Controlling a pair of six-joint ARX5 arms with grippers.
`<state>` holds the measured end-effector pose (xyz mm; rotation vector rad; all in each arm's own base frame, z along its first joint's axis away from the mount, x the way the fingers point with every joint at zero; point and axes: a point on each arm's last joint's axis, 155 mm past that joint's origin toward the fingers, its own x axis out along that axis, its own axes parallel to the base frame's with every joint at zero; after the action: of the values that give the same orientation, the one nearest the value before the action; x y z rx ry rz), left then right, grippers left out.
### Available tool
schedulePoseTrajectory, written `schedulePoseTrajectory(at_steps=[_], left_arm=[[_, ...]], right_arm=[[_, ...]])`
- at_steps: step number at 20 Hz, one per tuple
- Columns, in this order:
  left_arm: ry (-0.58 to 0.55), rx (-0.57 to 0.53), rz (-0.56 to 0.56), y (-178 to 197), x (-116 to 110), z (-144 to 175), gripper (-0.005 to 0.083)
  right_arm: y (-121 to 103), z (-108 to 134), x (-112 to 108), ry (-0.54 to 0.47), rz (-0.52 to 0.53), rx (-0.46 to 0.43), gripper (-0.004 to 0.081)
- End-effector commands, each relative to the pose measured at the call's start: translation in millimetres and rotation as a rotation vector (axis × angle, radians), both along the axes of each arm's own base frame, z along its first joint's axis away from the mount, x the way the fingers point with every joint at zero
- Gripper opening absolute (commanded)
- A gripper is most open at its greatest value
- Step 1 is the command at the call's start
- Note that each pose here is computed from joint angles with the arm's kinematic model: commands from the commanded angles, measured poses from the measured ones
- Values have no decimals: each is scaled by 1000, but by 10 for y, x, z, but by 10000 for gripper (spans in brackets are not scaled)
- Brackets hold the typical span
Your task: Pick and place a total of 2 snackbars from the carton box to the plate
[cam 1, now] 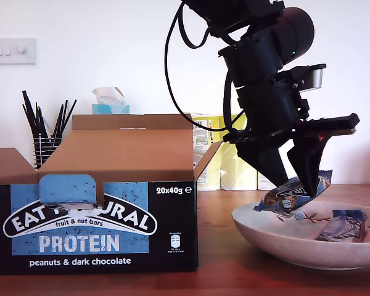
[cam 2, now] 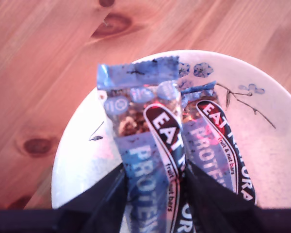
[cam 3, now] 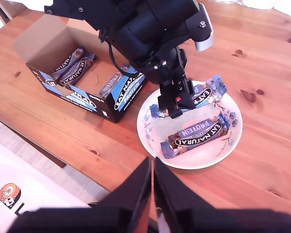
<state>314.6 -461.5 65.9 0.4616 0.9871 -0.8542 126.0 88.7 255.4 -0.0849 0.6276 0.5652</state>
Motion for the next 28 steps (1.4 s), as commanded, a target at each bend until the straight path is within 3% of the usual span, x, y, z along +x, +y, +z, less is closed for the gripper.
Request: schedulePoseTrajectory(at_steps=[1,4,8,11,13,15,19,24,28], left_arm=[[4,6,3,-7,18,-52,343],[25,-5,42,-2,14,-55,384],[16,-17,40,-29,32,-3,366],[1,-40,41,-63,62,270,209],[-21,-80,41,-76,87,614,61],[-56,-135,34,-75,101,957,-24],[-91,-158,46,136,155,1320,-24],[-85,-134,83,493,179,1311,-24],[-151,-214,110,783,126,1415,-24]], right_arm=[[7,24,-2,-17,6,4,-13],[7,27,0,-20,9,1,-13],[9,35,6,-26,11,0,-13],[6,47,18,-40,18,-12,-13],[14,87,45,-62,20,-10,-13],[-12,141,103,-104,12,-30,-13],[-103,267,242,-178,-49,-50,-13],[-98,347,290,-220,-49,-50,-13],[-95,314,321,-206,-67,-32,-13]])
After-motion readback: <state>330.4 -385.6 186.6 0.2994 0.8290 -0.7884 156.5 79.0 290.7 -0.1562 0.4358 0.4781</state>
